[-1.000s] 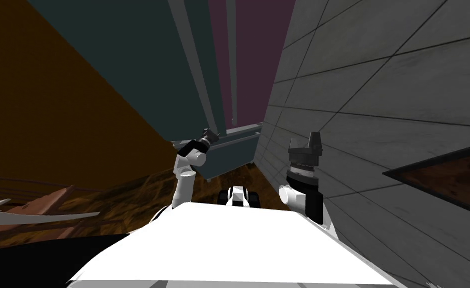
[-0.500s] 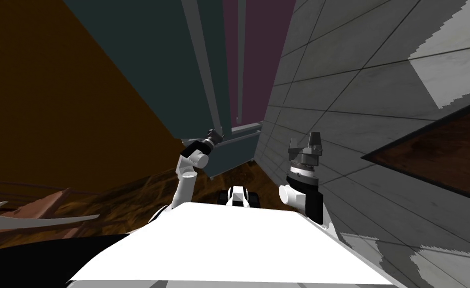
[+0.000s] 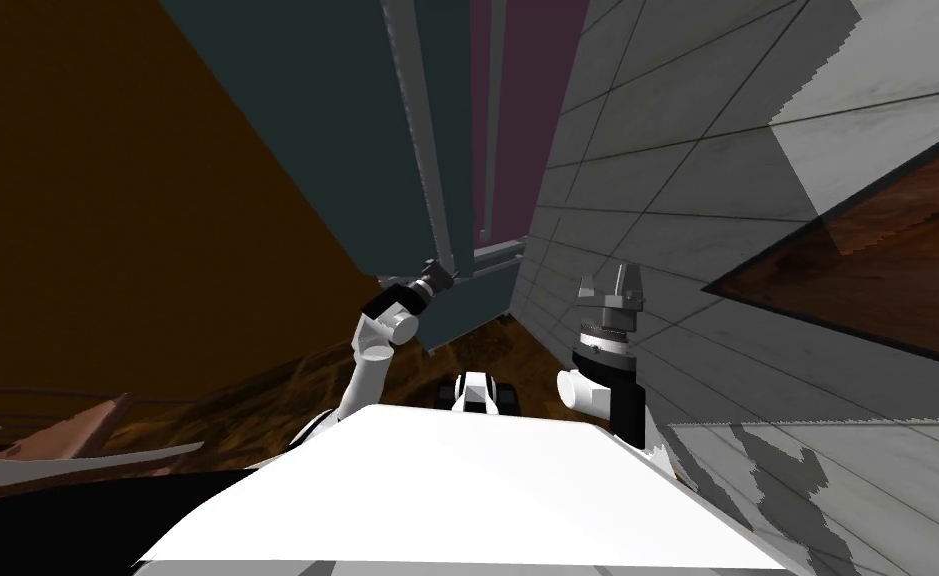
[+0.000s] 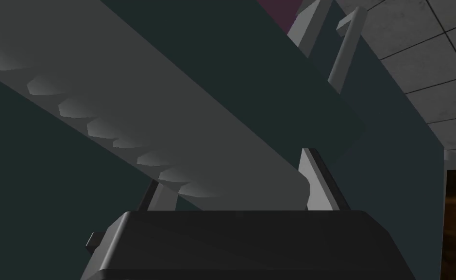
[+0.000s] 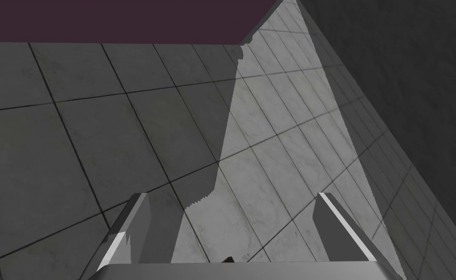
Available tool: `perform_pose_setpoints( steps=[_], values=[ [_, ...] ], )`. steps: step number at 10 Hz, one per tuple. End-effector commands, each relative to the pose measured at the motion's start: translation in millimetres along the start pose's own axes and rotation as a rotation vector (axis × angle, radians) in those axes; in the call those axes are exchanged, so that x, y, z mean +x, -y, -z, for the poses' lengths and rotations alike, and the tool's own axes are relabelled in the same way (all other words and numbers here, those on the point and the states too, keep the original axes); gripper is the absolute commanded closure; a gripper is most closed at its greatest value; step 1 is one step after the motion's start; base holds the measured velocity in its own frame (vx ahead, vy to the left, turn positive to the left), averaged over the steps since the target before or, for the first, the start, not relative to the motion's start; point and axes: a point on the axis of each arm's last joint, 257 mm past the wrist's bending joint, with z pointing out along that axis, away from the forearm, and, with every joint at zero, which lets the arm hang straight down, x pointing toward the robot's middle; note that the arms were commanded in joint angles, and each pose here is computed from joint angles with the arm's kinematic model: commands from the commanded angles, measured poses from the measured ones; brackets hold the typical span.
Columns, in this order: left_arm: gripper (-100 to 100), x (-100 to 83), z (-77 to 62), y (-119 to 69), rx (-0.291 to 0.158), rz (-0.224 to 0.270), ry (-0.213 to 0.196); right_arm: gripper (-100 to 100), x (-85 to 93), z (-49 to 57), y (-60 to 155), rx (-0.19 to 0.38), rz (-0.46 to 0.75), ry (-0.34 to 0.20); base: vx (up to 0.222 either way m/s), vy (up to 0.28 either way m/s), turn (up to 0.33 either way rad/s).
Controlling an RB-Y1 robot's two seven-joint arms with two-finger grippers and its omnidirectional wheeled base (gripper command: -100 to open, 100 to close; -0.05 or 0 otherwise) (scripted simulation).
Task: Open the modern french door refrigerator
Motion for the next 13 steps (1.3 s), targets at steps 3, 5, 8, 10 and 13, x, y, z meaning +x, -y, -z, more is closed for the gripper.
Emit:
perform_pose_setpoints(
  steps=[3, 5, 8, 10, 13],
  values=[
    [100, 22.4, 5.3, -23.3, -0.065, 0.009, -0.057, 0, 0.0, 0.0, 0, 0.0, 0.0, 0.0, -0.113, 0.169, -0.086],
    [100, 40.3, 13.6, -41.8, -0.109, 0.012, -0.098, 0, -0.1, 0.1, 0, 0.0, 0.0, 0.0, -0.048, 0.213, -0.15],
    [100, 67.5, 27.3, -61.4, -0.157, 0.015, -0.163, 0, 0.0, 0.1, 0, 0.0, 0.0, 0.0, -0.065, 0.206, -0.097],
    [100, 85.2, 37.8, -74.1, -0.19, 0.021, -0.206, 0, 0.0, 0.0, 0, 0.0, 0.0, 0.0, -0.091, 0.257, -0.134],
    [-100, 103.4, 49.8, -84.5, -0.248, 0.032, -0.239, 0, -0.1, 0.1, 0, 0.0, 0.0, 0.0, -0.041, 0.205, -0.044]
  ],
)
